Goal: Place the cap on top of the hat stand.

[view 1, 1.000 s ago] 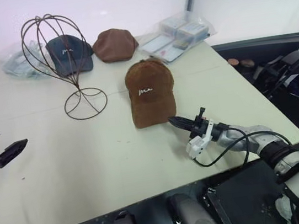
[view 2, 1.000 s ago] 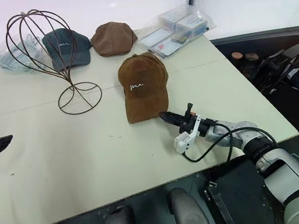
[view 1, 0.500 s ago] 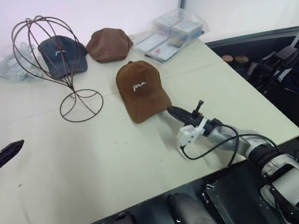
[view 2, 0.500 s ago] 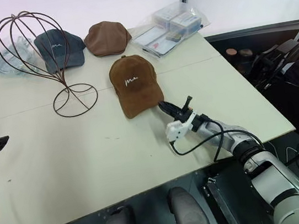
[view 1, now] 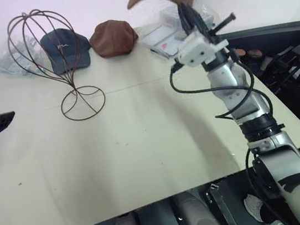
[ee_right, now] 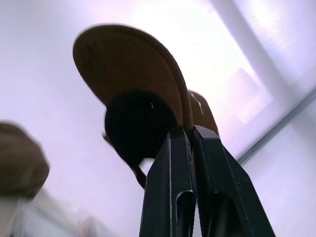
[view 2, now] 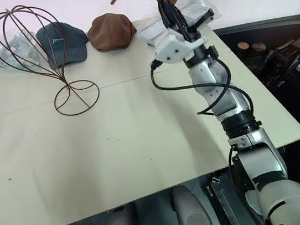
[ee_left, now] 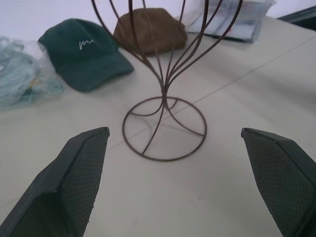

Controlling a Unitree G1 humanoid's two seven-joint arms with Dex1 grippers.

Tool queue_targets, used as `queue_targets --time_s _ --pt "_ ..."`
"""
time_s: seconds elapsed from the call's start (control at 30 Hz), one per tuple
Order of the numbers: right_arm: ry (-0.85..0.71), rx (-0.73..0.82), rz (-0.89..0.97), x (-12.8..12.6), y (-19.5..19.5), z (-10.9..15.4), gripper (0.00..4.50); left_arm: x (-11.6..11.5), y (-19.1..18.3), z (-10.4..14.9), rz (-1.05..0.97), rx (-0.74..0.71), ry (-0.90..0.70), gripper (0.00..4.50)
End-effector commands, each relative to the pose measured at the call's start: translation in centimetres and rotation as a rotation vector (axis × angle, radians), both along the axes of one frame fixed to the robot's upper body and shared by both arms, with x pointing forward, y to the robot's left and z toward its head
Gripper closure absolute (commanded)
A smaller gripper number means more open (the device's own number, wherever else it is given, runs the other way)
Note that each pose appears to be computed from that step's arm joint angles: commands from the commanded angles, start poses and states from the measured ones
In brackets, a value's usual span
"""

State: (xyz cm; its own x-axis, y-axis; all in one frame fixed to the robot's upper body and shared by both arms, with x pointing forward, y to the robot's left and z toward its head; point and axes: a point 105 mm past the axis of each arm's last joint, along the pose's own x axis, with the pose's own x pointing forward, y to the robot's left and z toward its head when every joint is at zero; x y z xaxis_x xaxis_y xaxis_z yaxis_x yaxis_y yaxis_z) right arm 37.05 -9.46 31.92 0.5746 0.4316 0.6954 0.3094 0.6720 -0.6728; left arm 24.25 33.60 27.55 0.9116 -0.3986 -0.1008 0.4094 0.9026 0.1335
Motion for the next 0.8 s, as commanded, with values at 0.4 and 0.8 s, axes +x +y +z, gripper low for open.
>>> queue_targets --time_s 0.4,0.8 --pt "-0.222 -0.011 0.307 -5.1 5.9 7.2 4.48 -0.7 1.0 5.3 -0.031 -0.014 -0.1 0.0" --pt "-0.331 0.003 0.478 -6.7 10.2 9.8 4.48 -1.9 3.2 4.8 0.004 -0.023 -0.113 0.0"
